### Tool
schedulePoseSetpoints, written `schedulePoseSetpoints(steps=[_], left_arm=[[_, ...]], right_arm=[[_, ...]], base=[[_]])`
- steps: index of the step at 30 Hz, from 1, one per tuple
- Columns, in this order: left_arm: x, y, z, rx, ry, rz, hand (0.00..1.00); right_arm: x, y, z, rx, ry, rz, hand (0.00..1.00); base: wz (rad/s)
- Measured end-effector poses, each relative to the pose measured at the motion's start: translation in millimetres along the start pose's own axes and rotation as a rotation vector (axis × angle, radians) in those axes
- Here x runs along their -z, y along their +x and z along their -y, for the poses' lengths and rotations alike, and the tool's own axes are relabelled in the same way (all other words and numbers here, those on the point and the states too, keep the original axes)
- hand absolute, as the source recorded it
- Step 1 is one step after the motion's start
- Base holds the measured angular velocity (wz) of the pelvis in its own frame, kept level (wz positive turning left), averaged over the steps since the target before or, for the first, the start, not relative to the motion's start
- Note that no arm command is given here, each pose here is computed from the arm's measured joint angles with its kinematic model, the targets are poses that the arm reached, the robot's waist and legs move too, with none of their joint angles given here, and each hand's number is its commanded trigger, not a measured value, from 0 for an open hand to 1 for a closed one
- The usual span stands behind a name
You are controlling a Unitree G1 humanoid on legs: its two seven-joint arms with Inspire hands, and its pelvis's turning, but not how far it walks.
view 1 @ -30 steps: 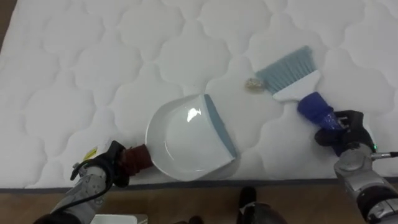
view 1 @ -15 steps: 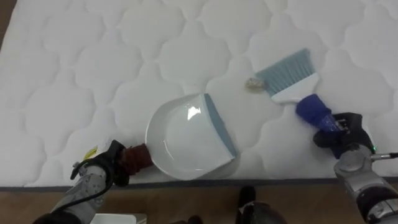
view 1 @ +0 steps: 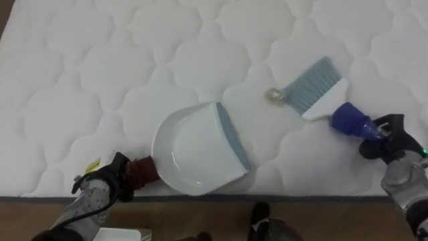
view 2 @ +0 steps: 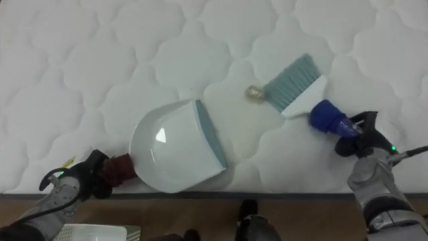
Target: Clean bed
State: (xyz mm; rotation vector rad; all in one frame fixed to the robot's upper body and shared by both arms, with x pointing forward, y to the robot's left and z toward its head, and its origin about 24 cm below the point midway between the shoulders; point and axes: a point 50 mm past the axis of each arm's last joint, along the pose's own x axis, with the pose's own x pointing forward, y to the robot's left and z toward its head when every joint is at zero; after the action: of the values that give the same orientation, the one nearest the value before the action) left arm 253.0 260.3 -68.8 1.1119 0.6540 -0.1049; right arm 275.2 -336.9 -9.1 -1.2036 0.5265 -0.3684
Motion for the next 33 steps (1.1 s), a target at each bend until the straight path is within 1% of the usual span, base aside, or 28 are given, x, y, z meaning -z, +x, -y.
schedulePoseSetpoints(steps=[1,3,4,6,10,12,15,18,26,31,33], left_arm=[[0.1,0.7,-3.1,-0.009,0.014,-0.001,1.00],[1.9,2.9,-14.9,-0.043,0.057,-0.006,1.00],[3.1,3.0,-17.2,-0.056,0.071,-0.010,1.00],[3.8,3.6,-24.3,-0.100,0.139,-0.009,1.00],[-1.8,4.0,-32.2,-0.146,0.212,0.018,1.00],[-3.6,4.1,-43.6,-0.196,0.266,0.039,1.00],[-7.6,5.4,-53.3,-0.243,0.324,0.055,1.00],[-10.3,6.2,-57.5,-0.262,0.341,0.062,1.00],[-7.3,6.0,-63.6,-0.279,0.366,0.056,1.00],[-5.3,5.7,-65.4,-0.282,0.370,0.049,1.00],[-5.0,5.6,-66.9,-0.286,0.370,0.048,1.00]], right_arm=[[1.5,1.9,5.0,0.009,-0.044,0.014,1.00],[4.0,8.3,21.9,0.041,-0.219,0.057,1.00],[4.1,9.2,24.4,0.047,-0.258,0.067,1.00],[7.6,11.5,34.2,0.081,-0.433,0.105,1.00],[6.3,17.0,51.0,0.123,-0.627,0.152,1.00],[-0.5,20.8,61.2,0.155,-0.746,0.200,1.00],[-10.6,23.1,66.3,0.184,-0.853,0.250,1.00],[-16.5,23.8,68.3,0.208,-0.917,0.277,1.00],[-35.5,25.3,73.4,0.271,-0.996,0.334,1.00],[-46.3,24.5,74.4,0.300,-0.997,0.360,1.00],[-56.4,23.7,77.0,0.326,-0.985,0.379,1.00]], base=[[0.05],[0.08],[0.00],[0.00],[0.04],[-0.08],[-0.02],[0.00],[-0.02],[-0.05],[-0.07]])
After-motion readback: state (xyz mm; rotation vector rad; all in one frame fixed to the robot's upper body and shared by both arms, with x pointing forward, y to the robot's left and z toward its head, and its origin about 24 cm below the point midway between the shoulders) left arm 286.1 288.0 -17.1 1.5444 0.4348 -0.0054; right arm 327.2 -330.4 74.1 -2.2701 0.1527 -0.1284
